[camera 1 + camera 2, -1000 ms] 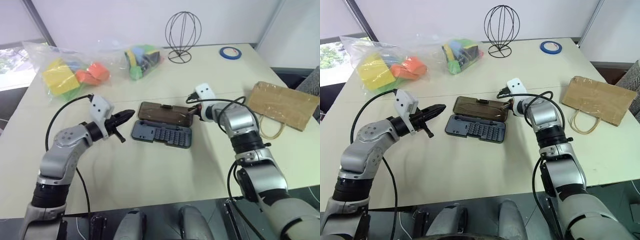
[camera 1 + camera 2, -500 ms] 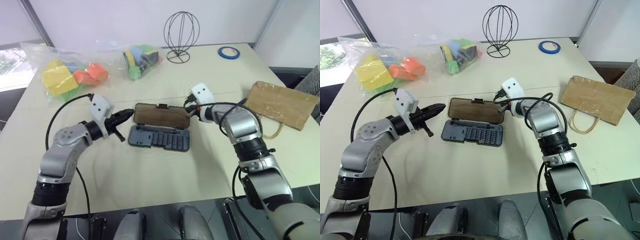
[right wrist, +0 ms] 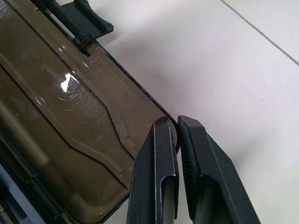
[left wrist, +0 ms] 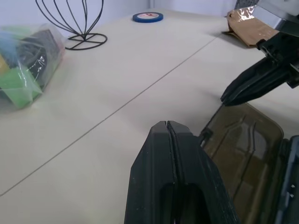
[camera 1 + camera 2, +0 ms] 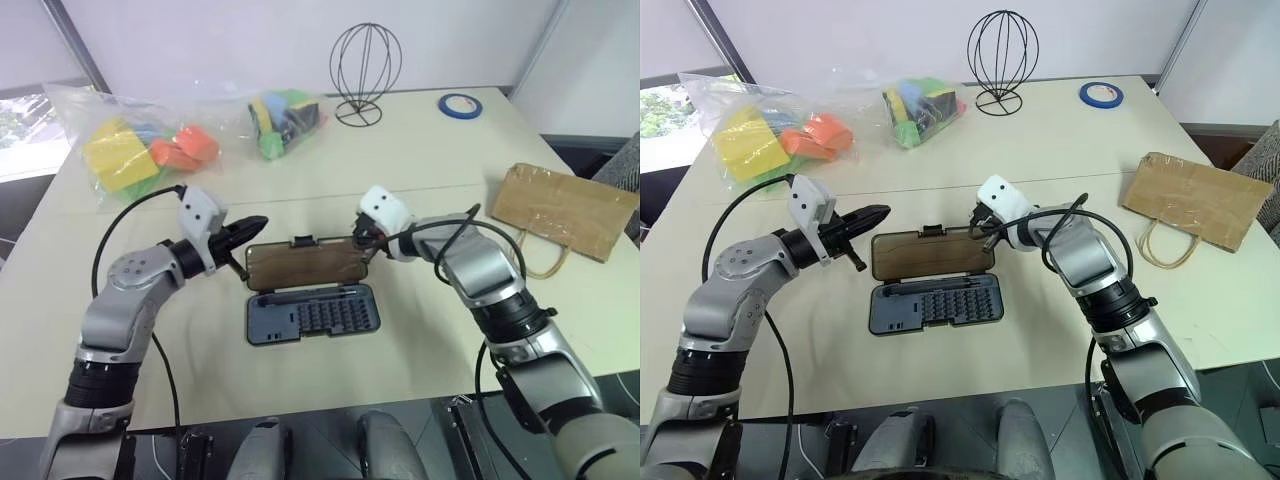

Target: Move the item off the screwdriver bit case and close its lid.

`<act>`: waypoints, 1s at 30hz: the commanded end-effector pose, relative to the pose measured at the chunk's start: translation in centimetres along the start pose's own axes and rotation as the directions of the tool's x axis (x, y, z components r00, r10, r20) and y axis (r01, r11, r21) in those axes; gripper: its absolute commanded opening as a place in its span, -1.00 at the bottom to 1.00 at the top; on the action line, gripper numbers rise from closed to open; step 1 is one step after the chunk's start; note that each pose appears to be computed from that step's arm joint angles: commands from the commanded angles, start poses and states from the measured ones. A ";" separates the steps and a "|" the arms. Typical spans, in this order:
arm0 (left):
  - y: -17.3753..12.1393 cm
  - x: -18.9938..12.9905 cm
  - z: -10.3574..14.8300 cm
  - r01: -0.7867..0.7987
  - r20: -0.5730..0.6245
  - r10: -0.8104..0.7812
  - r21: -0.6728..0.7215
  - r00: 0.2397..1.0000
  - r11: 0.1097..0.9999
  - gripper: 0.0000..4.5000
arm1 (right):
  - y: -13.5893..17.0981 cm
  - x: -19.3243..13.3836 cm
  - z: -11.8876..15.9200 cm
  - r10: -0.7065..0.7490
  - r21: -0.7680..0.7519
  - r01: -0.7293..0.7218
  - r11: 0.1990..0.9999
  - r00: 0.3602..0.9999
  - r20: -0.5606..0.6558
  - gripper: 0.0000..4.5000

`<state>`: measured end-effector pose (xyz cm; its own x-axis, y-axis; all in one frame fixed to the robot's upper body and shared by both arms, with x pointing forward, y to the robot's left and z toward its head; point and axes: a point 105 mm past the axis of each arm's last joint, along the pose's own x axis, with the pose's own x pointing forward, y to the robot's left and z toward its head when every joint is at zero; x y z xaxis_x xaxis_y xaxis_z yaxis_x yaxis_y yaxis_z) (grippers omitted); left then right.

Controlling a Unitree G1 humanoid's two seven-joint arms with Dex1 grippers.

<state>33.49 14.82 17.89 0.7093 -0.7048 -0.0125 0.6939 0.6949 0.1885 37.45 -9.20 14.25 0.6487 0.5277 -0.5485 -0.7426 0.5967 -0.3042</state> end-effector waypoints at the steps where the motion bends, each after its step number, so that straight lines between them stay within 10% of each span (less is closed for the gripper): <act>1: 0.0 0.0 1.3 -0.002 0.036 0.000 0.043 0.999 0.999 -1.00 | 1.4 0.3 -0.4 0.060 -0.026 -0.061 0.998 0.998 -0.010 -0.99; 18: -0.1 0.0 1.4 -0.002 0.035 0.001 0.045 0.999 0.999 -1.00 | 0.0 0.1 -4.3 0.000 -0.008 -0.001 1.000 0.996 -0.090 -0.99; 30: -0.1 0.3 1.4 0.005 0.038 -0.006 0.047 0.999 0.999 -1.00 | 1.4 -0.1 -1.3 0.045 0.059 -0.045 0.997 0.999 -0.009 -0.99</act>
<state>33.51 14.56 17.92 0.7051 -0.7090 -0.0121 0.6977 0.6906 0.1906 36.81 -10.61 12.97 0.6541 0.4999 -0.5677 -0.7215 0.6378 -0.2696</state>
